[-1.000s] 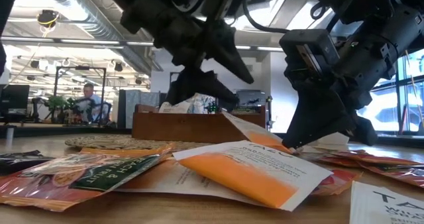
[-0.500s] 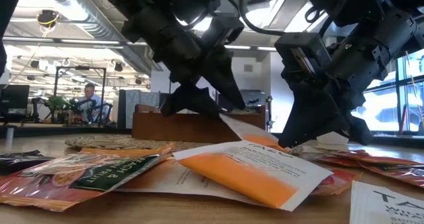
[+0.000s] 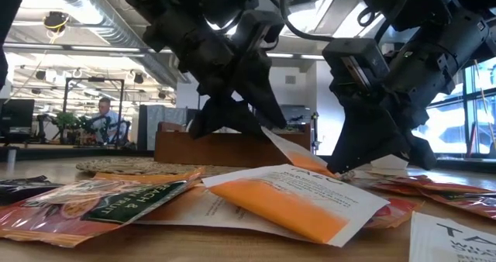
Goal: Pick & Place Tea
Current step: Put the white tea bag into the left section of the wooden organizer
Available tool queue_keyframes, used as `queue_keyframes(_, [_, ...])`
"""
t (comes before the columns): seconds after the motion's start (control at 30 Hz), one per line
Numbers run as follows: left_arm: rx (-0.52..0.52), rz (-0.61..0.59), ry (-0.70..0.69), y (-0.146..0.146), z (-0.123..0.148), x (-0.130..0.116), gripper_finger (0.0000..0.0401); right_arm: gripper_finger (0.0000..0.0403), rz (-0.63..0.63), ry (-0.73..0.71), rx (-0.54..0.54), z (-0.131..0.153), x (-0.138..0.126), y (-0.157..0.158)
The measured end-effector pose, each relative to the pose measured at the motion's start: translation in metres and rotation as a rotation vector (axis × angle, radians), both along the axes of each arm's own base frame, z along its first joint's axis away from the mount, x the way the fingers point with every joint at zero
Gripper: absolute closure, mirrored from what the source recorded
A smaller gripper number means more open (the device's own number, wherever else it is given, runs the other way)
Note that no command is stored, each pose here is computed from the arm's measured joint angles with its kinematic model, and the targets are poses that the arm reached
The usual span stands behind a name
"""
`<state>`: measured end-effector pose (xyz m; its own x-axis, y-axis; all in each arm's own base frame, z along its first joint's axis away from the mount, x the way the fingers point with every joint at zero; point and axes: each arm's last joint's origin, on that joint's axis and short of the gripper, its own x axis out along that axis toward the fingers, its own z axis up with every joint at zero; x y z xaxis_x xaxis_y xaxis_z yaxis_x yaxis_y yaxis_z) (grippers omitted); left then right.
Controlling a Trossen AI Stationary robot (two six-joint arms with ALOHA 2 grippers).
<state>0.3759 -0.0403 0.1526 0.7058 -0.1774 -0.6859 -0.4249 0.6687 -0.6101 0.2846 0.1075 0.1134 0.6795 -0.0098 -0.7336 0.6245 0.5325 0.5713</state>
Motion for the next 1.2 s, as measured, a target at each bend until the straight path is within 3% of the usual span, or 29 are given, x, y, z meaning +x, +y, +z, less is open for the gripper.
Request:
queue_keyframes(0.4, [0.026,-0.01,-0.005,0.001,0.0,0.0,0.0393,0.0398,0.013,-0.001,-0.012,0.0,0.0,0.0])
queue_keyframes(0.57, [0.021,-0.026,-0.005,0.001,0.0,0.0,0.0398,0.0393,0.065,-0.017,-0.044,0.001,0.001,0.001])
queue_keyframes(0.8, [0.012,-0.069,-0.021,0.0,0.006,-0.001,0.0398,0.0302,0.113,-0.041,-0.007,0.012,0.0,0.002])
queue_keyframes(1.03, [0.068,-0.156,-0.083,0.016,0.049,-0.019,0.0399,0.0241,0.118,-0.062,-0.067,0.052,-0.018,-0.007])
queue_keyframes(1.2, [0.244,-0.262,-0.107,0.038,0.097,-0.056,0.0399,0.0233,0.103,-0.093,-0.088,0.076,-0.031,-0.013])
